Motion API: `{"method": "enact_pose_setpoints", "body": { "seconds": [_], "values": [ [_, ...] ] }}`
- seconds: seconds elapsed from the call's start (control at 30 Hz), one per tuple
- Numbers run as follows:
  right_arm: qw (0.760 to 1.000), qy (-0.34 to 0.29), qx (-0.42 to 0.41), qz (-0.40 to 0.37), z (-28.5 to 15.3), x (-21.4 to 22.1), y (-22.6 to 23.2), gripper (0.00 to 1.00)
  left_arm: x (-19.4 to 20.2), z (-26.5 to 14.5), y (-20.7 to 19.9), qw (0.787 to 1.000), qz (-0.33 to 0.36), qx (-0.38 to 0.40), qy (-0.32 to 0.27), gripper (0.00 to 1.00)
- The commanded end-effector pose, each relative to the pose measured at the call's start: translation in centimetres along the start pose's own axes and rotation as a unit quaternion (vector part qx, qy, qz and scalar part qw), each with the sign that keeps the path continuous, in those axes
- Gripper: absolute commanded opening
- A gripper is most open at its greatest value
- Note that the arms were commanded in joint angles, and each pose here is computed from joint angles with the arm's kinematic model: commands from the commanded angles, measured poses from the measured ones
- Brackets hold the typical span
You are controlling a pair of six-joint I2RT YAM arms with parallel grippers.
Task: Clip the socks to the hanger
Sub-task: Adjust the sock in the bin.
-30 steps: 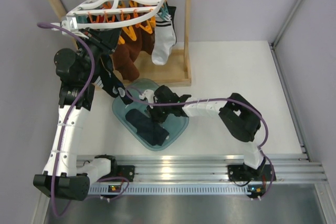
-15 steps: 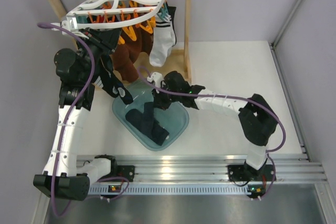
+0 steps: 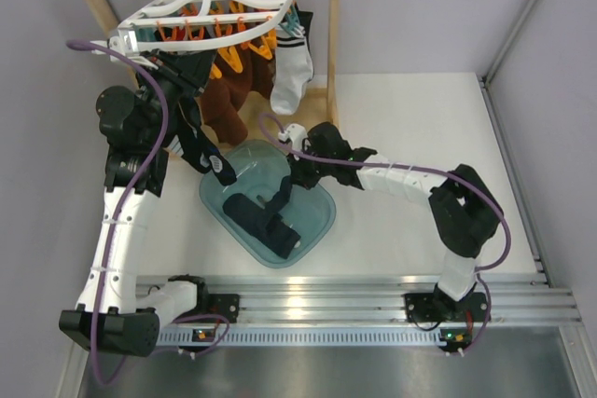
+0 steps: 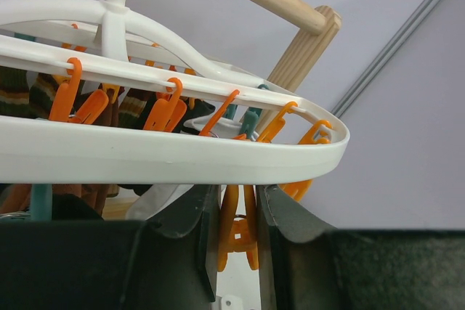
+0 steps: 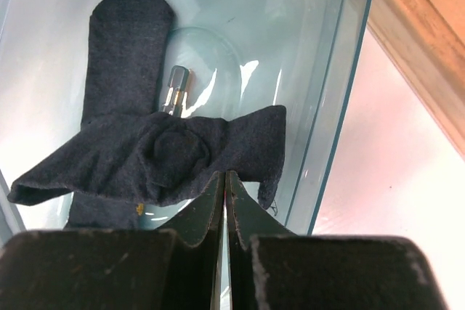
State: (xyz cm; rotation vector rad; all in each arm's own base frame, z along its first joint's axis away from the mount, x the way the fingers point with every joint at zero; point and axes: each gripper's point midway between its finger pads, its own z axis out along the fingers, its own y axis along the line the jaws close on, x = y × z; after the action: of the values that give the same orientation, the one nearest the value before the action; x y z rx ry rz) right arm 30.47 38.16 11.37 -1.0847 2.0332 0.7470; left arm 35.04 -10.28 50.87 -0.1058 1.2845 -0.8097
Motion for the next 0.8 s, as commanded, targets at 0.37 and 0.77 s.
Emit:
{"method": "enact_pose_setpoints", "body": {
  "seconds": [0.37,0.77],
  "values": [
    [0.952,0.033,-0.103,-0.286,2.5,0.0,4.3,0.00,-1.2,0.2,0.8,1.000,0.008,-0.020,-0.023,0.00],
    [0.964,0.042,-0.049,-0.257,2.3,0.3,1.9,0.41,-1.6,0.3,0.5,0.999,0.008,-0.015,-0.027,0.00]
  ]
}}
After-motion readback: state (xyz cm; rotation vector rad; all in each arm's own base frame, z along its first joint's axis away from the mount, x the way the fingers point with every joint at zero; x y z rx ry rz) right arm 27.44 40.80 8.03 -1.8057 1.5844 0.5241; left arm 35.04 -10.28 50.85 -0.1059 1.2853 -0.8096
